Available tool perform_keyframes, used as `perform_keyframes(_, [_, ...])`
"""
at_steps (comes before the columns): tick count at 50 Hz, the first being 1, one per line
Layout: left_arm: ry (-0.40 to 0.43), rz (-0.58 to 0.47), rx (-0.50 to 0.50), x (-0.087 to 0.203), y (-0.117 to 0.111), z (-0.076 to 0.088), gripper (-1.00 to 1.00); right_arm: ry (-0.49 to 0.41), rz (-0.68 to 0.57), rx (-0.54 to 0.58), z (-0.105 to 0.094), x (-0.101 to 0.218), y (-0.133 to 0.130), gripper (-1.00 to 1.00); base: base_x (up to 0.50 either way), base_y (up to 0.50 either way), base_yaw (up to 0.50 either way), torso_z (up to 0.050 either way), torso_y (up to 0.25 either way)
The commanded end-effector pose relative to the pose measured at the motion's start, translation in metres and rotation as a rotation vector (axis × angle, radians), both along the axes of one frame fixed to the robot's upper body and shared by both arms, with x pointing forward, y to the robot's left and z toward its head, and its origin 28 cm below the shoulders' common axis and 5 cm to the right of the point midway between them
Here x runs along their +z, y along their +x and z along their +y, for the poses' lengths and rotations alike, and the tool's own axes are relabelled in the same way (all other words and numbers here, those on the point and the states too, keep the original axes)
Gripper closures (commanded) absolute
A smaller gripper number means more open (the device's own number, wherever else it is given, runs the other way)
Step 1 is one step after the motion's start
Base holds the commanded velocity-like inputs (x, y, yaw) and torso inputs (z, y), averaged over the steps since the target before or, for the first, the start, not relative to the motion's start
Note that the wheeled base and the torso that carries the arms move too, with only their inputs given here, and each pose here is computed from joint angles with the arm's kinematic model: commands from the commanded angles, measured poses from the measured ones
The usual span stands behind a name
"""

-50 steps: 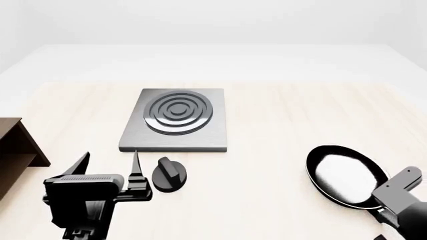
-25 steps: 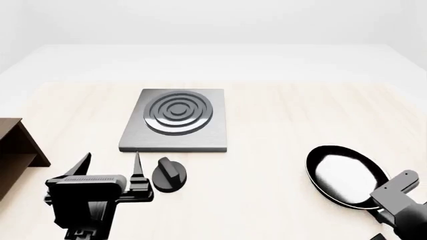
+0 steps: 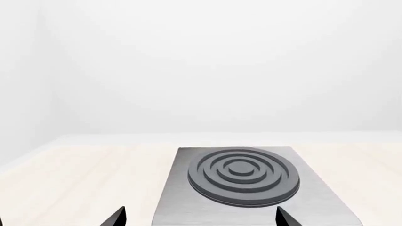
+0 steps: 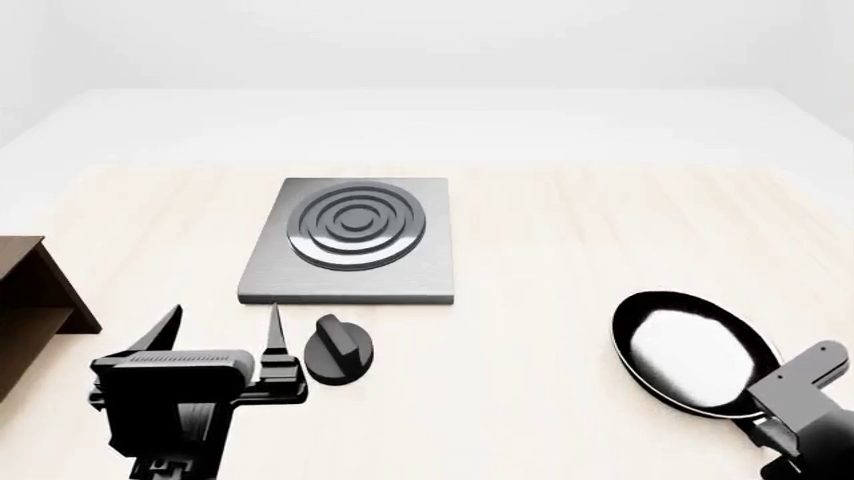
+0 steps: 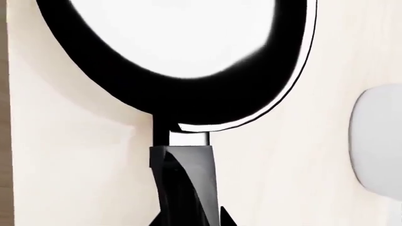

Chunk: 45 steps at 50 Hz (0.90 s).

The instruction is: Turn on the stove and put the frying pan on it.

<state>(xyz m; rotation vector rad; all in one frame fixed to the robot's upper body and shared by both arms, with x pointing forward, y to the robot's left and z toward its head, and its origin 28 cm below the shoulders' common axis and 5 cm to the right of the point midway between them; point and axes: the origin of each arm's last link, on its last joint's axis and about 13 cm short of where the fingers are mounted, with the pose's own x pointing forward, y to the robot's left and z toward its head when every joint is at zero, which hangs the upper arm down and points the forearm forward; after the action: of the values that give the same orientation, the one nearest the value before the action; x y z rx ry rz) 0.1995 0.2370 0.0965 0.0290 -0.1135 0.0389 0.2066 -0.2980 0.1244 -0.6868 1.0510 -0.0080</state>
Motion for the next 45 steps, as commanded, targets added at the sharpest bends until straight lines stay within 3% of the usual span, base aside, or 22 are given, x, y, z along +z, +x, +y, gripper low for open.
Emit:
perform_keyframes(1, [0.000, -0.004, 0.002, 0.001, 0.000, 0.001, -1.00, -0.017, -0.034, 0.027, 0.003, 0.018, -0.002, 1.00, 0.00, 0.00, 0.00, 0.000, 0.000])
perform_keyframes(9, [-0.003, -0.007, 0.003, 0.002, -0.001, 0.001, -1.00, 0.015, -0.092, 0.067, 0.008, 0.044, -0.003, 1.00, 0.00, 0.00, 0.00, 0.000, 0.000])
perform_keyframes(45, [-0.015, -0.014, 0.007, 0.004, -0.002, 0.004, -1.00, -0.030, -0.409, 0.146, 0.024, 0.143, 0.025, 1.00, 0.00, 0.00, 0.00, 0.000, 0.000])
